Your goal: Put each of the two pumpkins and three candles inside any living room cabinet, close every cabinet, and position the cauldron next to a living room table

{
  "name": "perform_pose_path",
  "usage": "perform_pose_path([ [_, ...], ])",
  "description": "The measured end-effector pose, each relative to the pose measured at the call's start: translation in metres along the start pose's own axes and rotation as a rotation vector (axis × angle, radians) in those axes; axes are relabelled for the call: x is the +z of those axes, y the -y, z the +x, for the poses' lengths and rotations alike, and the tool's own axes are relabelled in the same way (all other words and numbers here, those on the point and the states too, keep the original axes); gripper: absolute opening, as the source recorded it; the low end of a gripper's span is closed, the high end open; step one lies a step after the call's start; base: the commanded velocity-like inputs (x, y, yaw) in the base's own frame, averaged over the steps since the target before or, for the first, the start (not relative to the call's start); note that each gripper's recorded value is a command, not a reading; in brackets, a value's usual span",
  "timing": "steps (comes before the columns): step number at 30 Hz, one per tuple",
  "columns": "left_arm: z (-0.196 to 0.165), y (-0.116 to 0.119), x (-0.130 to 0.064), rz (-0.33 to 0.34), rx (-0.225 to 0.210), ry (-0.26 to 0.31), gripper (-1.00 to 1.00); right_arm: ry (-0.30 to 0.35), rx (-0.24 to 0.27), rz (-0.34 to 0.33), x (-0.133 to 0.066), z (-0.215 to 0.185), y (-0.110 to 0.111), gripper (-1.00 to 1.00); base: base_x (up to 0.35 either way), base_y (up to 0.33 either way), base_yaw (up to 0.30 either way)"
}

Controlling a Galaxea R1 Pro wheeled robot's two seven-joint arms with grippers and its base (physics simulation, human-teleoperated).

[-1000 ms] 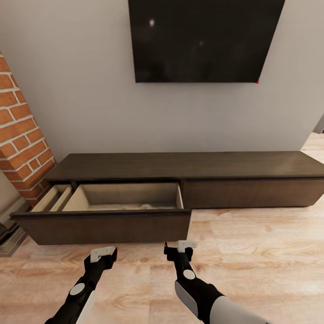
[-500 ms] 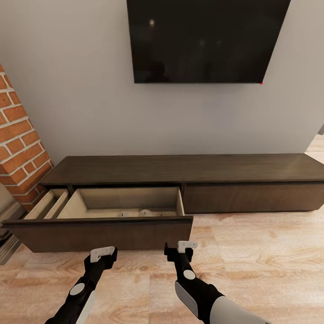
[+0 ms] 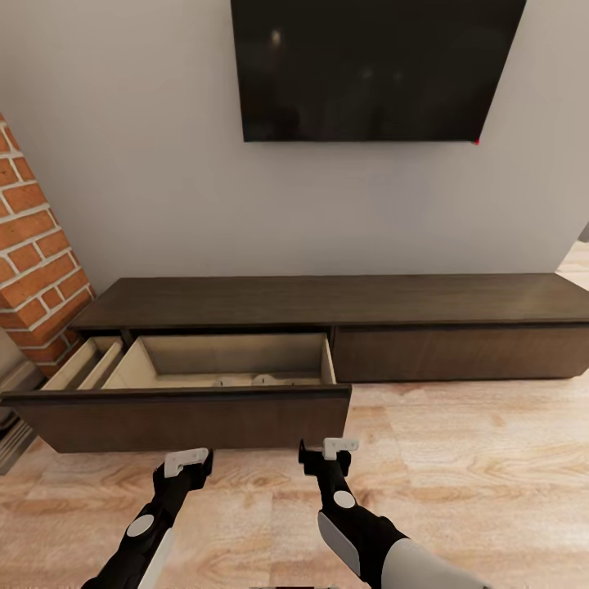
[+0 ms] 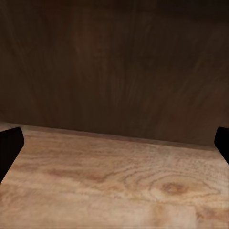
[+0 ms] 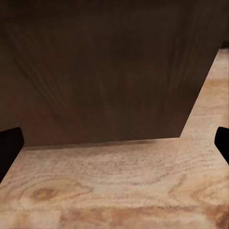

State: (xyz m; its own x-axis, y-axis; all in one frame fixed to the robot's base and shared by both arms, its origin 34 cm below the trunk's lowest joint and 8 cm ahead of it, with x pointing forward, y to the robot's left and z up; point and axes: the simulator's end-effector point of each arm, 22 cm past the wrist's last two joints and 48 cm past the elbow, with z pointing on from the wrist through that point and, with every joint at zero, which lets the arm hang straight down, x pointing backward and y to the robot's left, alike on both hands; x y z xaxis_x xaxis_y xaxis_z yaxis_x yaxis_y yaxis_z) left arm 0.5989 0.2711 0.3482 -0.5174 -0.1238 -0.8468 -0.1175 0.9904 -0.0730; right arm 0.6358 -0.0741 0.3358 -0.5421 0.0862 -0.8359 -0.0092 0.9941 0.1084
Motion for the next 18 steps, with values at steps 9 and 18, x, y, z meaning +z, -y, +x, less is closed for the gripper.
perform_pose_path([
  [9, 0.020, -0.003, 0.005, -0.005, 0.000, -0.028, 1.00, -0.017, 0.002, -0.001, 0.006, 0.018, 0.001, 1.00, 0.000, 0.000, 0.000],
  [18, 0.031, -0.005, 0.008, -0.008, 0.001, -0.046, 1.00, -0.037, 0.008, 0.003, 0.009, 0.030, 0.003, 1.00, 0.000, 0.000, 0.000],
])
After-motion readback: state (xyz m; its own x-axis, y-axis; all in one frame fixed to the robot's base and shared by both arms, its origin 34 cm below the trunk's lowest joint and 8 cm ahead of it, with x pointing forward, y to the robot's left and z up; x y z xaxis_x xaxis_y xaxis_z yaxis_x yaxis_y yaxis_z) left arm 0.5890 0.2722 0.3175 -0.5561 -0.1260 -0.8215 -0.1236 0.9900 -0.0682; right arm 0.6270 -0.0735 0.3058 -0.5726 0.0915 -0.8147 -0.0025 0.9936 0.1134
